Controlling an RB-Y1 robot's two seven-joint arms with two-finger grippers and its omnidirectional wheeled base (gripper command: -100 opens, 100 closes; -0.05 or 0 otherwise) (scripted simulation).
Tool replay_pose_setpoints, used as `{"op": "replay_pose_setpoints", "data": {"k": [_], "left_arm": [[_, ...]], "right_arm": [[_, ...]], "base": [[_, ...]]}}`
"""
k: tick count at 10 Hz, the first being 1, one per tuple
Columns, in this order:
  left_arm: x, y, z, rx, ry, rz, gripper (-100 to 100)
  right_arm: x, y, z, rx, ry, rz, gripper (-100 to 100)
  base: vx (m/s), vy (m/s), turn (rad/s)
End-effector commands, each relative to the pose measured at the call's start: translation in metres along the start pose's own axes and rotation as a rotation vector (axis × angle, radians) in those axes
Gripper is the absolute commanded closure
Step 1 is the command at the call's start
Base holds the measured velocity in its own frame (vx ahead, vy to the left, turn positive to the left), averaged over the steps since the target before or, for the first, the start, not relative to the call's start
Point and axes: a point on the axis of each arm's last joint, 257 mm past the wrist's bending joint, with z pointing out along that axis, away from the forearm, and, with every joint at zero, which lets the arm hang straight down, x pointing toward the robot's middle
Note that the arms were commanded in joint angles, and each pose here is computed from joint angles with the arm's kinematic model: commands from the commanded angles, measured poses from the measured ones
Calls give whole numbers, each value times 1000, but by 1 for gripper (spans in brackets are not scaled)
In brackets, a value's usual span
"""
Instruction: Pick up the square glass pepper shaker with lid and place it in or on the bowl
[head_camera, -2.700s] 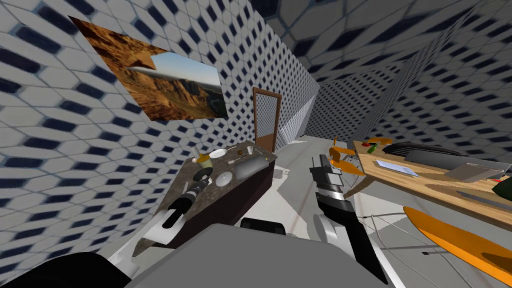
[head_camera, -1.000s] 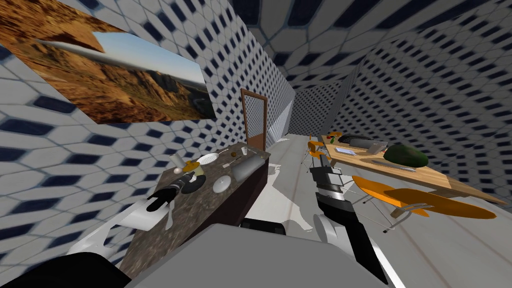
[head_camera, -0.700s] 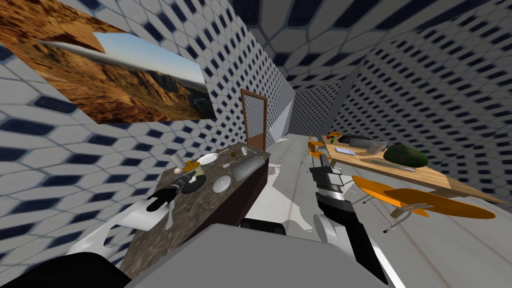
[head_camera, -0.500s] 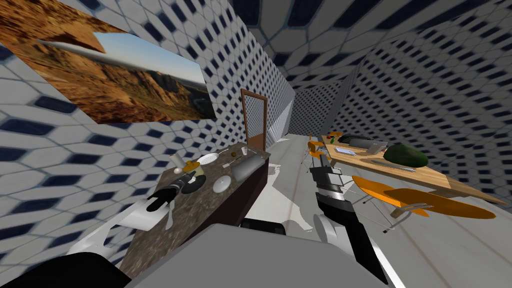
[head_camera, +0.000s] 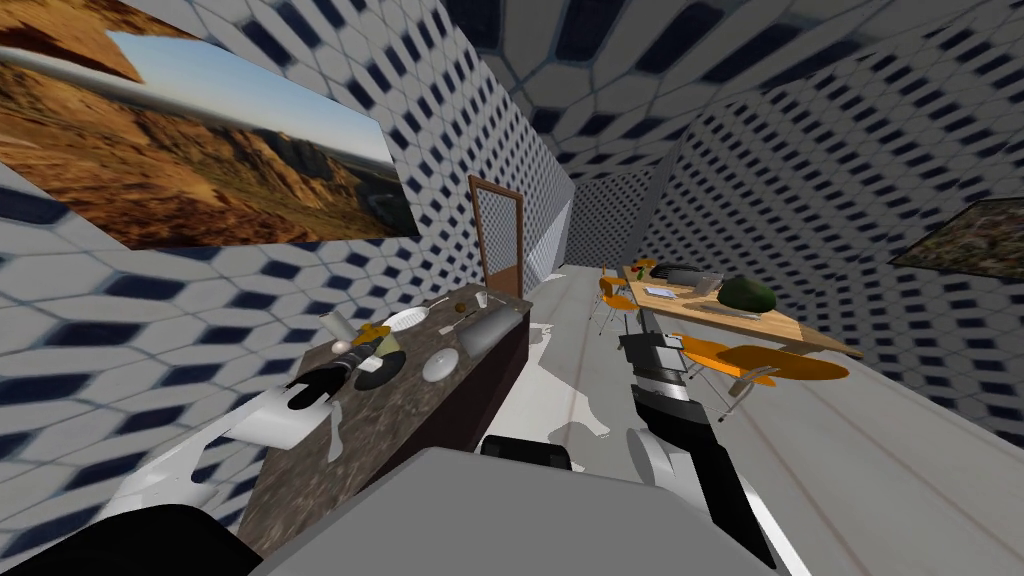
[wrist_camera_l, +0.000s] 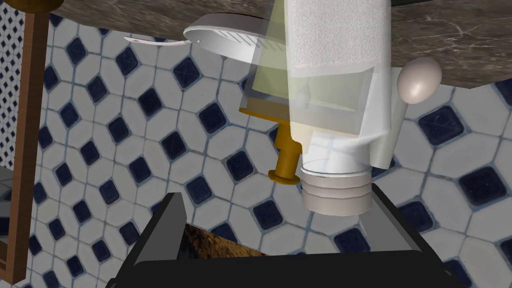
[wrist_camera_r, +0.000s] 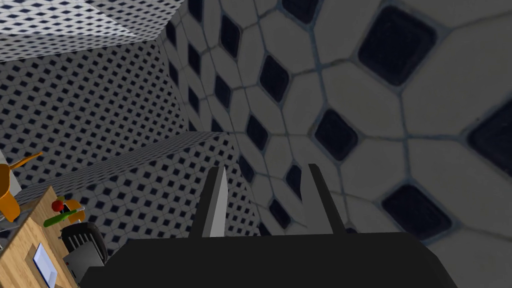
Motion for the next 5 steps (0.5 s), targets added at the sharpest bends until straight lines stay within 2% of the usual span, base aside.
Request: {"op": "replay_pose_setpoints", "data": {"k": [1,4,5], "left_arm": [[-11,1,0,-23,-6,-8,-100],[-30,4,0,-60,-18,-20,-100],[-25,2,1,-50,-16,-17,-100]], "right_arm": [[0,0,0,0,0,0,0],[0,0,0,0,0,0,0],[0,0,0,0,0,0,0]], "base": [[-88,-15,-124],[-88,2,-143],[-39,9,-30]]}}
